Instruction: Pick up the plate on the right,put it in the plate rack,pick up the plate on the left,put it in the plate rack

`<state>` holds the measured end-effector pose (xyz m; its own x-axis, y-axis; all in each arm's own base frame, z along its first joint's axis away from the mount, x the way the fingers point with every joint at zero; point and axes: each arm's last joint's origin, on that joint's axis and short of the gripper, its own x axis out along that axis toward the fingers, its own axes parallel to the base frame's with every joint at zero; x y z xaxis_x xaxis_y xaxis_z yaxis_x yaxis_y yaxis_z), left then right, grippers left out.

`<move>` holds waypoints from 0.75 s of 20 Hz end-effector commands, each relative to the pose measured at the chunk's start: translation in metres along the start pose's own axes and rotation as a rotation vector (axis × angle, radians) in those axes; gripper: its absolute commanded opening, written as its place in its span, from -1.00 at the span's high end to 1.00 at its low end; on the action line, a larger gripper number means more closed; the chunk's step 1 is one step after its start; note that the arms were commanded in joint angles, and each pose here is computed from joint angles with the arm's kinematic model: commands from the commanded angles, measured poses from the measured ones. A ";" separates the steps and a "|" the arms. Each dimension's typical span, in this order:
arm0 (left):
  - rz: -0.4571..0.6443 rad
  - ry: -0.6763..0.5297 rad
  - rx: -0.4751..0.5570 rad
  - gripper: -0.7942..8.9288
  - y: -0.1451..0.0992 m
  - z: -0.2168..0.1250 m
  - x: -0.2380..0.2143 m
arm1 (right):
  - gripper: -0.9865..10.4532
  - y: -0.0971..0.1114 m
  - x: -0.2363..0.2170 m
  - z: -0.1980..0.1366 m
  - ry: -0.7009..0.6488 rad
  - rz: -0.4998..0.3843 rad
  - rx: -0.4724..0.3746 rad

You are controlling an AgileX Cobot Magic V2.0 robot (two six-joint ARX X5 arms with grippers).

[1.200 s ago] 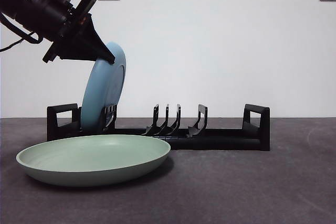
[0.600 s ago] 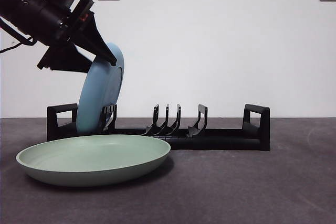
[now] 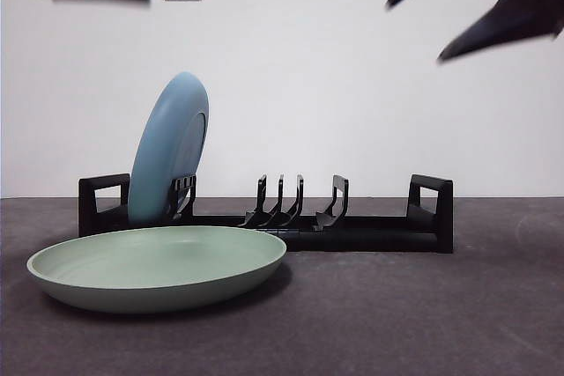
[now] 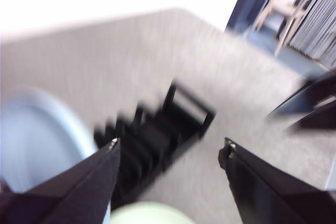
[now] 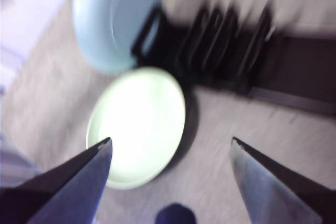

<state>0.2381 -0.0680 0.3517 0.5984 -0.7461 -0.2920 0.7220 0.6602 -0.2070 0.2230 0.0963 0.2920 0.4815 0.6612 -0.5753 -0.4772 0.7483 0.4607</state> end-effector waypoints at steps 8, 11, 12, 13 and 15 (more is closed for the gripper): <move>0.316 -0.094 0.438 0.16 -0.089 0.005 -0.095 | 0.34 -0.007 0.096 -0.019 0.240 0.040 0.017; 0.363 -0.067 0.463 0.16 -0.101 0.001 -0.109 | 0.34 -0.008 0.123 -0.020 0.302 0.037 0.022; 0.358 -0.062 0.467 0.16 -0.104 0.001 -0.111 | 0.34 -0.008 0.134 -0.019 0.321 0.039 0.021; 0.354 -0.058 0.471 0.16 -0.106 0.002 -0.112 | 0.34 -0.008 0.141 -0.018 0.333 0.039 0.022; 0.349 -0.047 0.478 0.16 -0.109 0.000 -0.110 | 0.35 -0.008 0.158 -0.018 0.362 0.039 0.025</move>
<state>0.0927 -0.0571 0.4079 0.8375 -0.5022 -0.2151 0.5464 0.7698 0.3299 0.2888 0.1928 0.1886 0.1732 0.6358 -0.7522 -0.4775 0.7222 0.5005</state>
